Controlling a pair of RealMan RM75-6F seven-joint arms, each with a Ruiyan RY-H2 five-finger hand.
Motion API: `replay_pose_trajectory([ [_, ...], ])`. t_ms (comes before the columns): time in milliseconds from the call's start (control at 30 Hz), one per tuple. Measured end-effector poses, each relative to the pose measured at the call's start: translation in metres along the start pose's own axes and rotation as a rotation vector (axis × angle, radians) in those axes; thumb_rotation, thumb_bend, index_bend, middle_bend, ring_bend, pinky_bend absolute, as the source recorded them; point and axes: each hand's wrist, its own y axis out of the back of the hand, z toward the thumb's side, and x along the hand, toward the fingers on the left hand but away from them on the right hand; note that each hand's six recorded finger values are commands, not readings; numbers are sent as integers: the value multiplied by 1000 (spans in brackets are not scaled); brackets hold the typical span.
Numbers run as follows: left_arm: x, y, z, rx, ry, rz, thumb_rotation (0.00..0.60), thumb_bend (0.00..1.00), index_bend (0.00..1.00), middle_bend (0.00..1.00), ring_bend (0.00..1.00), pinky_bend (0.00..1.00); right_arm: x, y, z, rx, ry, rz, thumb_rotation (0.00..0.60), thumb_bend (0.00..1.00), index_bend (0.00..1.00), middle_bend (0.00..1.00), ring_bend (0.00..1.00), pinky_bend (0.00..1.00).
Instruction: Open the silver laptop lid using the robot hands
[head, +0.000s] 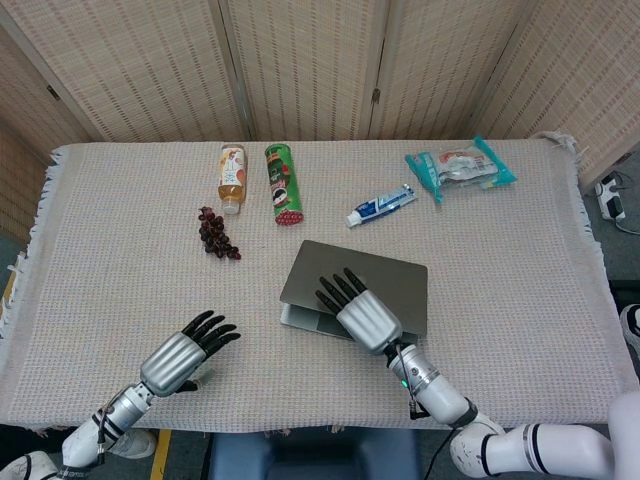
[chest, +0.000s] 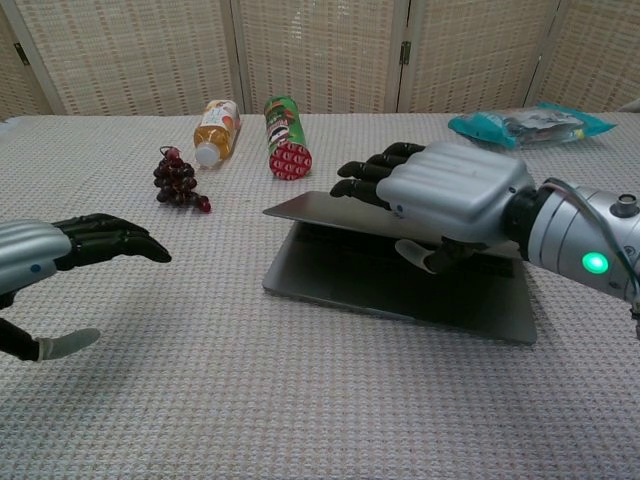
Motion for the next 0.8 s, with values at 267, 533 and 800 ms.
replay_pose_trajectory([
  [267, 58, -13, 31, 44, -71, -72, 600, 534, 86, 64, 0, 0, -3, 1, -3, -3, -16, 0, 600, 590, 0, 0, 0, 0],
  [533, 95, -20, 48, 57, -83, -104, 600, 606, 54, 21, 0, 0, -5, 1, -2, -2, -17, -2, 600, 590, 0, 0, 0, 0],
  [800, 120, -23, 56, 102, -77, -137, 600, 674, 43, 16, 0, 0, -7, 1, -2, -4, -24, -4, 600, 590, 0, 0, 0, 0],
])
